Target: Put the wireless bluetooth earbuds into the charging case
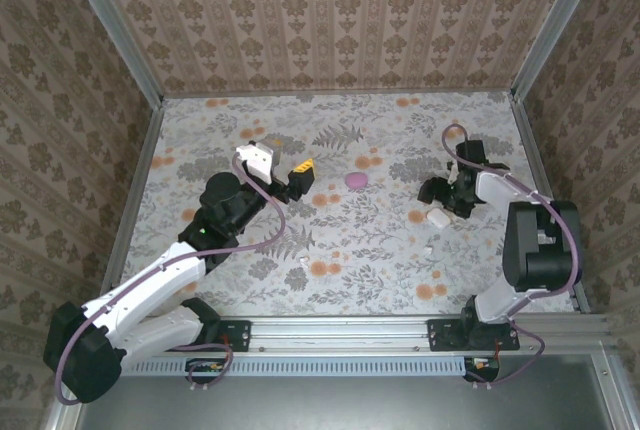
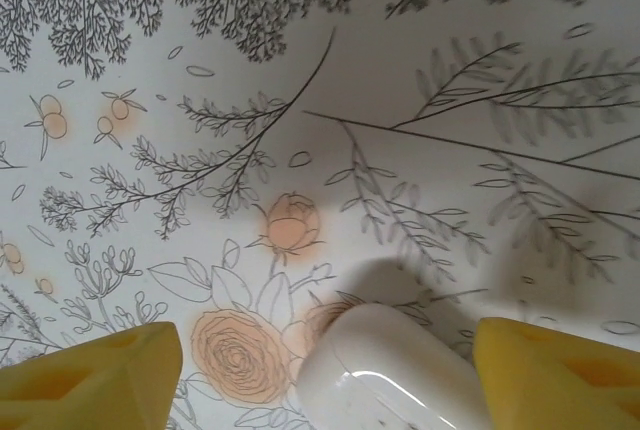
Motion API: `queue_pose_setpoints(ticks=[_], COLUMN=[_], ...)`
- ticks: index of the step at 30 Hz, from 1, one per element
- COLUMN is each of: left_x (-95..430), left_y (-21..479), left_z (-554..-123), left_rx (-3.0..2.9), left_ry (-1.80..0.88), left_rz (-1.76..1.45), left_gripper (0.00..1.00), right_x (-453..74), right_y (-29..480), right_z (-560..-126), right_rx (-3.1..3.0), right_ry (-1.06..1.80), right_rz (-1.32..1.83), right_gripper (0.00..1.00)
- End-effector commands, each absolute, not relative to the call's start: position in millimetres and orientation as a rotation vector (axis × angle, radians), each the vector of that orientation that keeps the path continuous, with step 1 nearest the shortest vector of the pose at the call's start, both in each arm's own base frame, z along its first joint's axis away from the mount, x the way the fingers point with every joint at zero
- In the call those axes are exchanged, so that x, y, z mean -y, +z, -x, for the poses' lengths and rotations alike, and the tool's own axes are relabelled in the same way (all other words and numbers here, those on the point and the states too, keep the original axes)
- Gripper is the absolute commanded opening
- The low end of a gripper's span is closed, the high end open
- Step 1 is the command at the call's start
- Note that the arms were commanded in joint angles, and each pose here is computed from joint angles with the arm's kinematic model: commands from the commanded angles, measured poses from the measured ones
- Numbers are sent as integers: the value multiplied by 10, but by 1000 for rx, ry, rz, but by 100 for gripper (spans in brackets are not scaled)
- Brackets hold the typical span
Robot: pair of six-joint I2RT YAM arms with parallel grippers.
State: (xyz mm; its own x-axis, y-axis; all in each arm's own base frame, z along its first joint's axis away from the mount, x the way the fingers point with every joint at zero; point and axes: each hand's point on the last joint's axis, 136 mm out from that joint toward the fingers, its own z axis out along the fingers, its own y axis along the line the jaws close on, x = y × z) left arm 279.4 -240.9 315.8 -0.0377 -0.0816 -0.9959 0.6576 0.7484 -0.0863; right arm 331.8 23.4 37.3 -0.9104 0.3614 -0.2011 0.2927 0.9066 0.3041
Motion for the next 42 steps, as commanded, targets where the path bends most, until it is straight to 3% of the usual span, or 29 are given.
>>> queue_pose_setpoints(ticks=[1,17,25,35,42], left_x=[2351,2365,2370,2362,2361], left_y=[3258,3216,3218,3196,3205], left_z=[-2794,-2812,-2823,-2822,-2823], left_rx=[-1489,-1498,-1502,-1508,-1506], left_ry=[-637,-635,-639,-634,-634], left_rz=[-460,-466,-462,-460,-458], left_gripper=[87,87,87,87,87], right_x=[-399,-451,-475,-544,-552], right_y=[340,388,304,228,182], right_z=[-3213,-2769,-2678,-2706,-2671], right_rx=[-2885,-2993,-3066,-3084,-3091], right_ry=[516,287,142,80,21], right_rz=[-424,-302,-211,-124,-143], right_gripper=[77,77,73,61,60])
